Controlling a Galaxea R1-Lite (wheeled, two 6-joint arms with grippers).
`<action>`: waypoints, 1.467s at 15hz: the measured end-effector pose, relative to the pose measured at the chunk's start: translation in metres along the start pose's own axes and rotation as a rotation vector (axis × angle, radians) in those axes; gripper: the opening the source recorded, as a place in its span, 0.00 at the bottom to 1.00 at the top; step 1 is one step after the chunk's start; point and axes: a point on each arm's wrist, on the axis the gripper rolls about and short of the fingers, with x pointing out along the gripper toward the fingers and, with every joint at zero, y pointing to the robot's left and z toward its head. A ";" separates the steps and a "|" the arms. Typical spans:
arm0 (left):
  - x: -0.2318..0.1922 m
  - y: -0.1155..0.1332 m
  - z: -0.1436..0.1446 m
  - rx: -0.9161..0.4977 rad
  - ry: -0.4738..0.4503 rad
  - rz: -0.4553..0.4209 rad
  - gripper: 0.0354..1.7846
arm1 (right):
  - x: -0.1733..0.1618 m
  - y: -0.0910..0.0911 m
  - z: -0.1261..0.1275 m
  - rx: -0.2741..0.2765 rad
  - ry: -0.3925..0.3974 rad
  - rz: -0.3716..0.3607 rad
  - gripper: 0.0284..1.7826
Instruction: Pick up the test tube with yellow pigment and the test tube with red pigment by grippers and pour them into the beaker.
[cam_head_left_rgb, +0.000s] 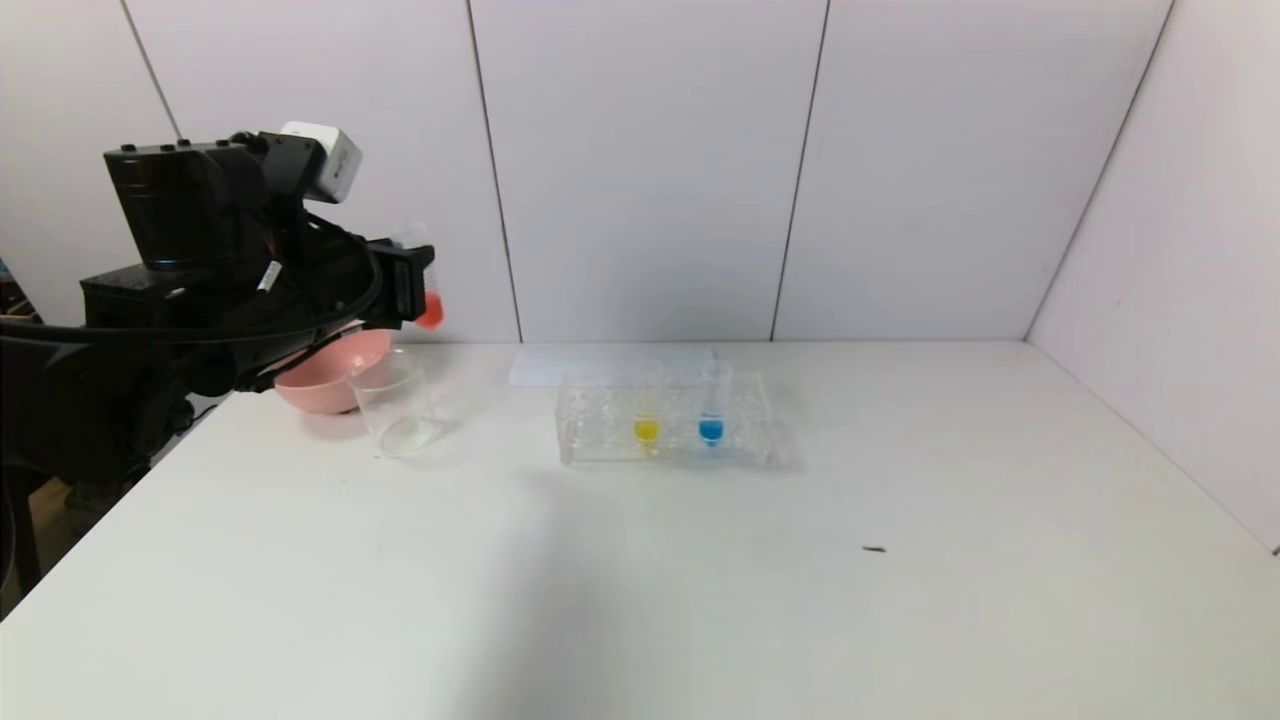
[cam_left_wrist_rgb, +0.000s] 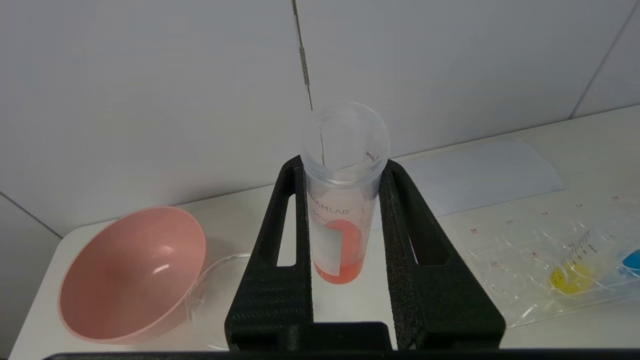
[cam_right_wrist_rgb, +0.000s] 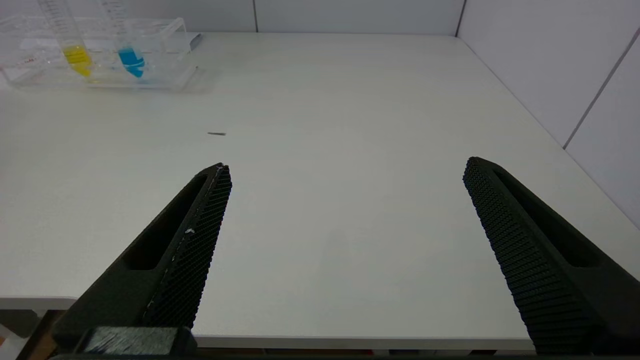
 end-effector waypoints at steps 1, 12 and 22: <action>0.000 0.004 -0.001 -0.002 0.003 0.012 0.23 | 0.000 0.000 0.000 0.000 0.000 0.000 0.95; 0.001 0.037 -0.002 -0.018 0.032 0.102 0.23 | 0.000 0.000 0.000 0.000 0.000 0.000 0.95; 0.002 0.052 -0.007 -0.032 0.039 0.127 0.23 | 0.000 0.000 0.000 0.000 0.000 0.000 0.95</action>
